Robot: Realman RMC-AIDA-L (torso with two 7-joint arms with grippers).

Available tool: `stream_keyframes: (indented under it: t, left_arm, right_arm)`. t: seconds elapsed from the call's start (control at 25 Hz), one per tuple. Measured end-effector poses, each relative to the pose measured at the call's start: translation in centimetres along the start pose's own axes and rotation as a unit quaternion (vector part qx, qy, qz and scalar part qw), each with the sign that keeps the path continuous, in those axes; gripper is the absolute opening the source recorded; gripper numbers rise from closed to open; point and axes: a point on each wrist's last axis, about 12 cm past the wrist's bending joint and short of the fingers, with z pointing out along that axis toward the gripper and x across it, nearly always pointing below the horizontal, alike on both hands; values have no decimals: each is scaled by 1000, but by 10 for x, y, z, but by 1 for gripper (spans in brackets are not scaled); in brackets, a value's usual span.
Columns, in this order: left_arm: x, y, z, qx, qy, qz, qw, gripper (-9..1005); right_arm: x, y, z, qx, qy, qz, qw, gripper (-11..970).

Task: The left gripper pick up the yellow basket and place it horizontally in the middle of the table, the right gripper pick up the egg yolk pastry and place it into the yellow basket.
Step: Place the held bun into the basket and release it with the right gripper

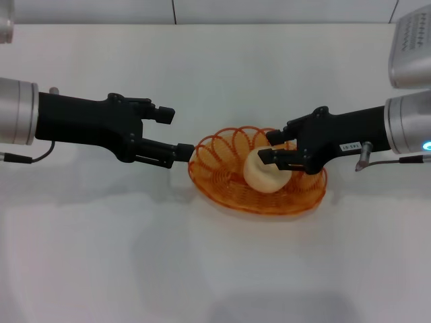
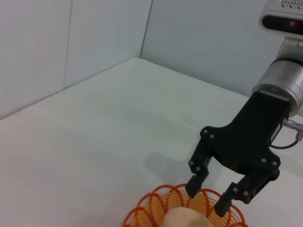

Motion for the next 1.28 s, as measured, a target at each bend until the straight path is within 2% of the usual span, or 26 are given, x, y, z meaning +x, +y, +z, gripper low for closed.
stream_keyframes:
  t: [0.2,0.4,0.72,0.96,1.28]
  left_arm:
    - [2,0,0,0,0,1,1000,887]
    - [5,0,-3,-4,-5,4,1000,888]
    - [17,-3,-12,-9,-25,6,1000,888]
    - [19,-4,-15,-5,-32,15,999,888]
    - [18,-8,-14,17,-26,34,999,888]
  right_arm:
    - [1,1,-6,3,-10,4,1000,352]
    - [11,8,-19,13,-16,-1,1000,585]
    - [31,16,-46,23,-69,6,997,743]
    - [46,18,-68,32,-95,17,995,868]
    - [50,21,-70,25,-83,-2,996,862]
